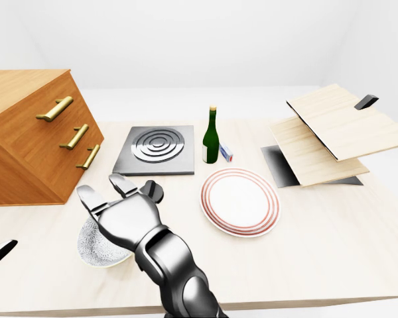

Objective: Pick up the akita bowl and put it on the plate.

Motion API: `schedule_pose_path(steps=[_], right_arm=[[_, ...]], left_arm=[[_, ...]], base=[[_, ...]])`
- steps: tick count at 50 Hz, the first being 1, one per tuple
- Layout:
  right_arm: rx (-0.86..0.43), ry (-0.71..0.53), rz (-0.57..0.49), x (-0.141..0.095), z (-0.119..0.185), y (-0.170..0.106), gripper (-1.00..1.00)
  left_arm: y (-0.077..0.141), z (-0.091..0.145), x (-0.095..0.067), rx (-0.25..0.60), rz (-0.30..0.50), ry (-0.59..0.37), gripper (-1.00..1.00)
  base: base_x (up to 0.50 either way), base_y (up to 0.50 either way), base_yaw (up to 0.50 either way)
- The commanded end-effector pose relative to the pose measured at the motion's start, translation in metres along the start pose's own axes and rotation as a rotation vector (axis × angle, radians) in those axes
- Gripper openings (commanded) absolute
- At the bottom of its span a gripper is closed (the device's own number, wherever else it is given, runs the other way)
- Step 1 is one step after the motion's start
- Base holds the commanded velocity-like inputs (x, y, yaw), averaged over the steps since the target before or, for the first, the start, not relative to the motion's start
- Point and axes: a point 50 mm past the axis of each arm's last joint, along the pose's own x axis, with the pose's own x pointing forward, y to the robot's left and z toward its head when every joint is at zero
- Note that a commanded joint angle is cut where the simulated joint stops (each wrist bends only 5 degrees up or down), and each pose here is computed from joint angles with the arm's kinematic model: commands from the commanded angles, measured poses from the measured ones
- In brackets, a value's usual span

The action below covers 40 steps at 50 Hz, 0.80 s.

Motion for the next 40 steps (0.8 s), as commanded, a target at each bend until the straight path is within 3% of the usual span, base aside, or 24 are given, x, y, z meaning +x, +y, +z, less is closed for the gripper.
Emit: schedule_pose_path(steps=[1,40], right_arm=[[-0.019,-0.028,-0.006,0.012,0.001,-0.007,1.0],[-0.012,0.064,0.243,0.056,-0.039,0.028,1.0]], left_arm=[[0.0,-0.001,0.0,-0.002,0.0,0.002,1.0],[-0.001,0.0,0.001,-0.003,-0.001,0.003,1.0]], base=[[0.0,0.0,0.0],[0.0,0.0,0.0]])
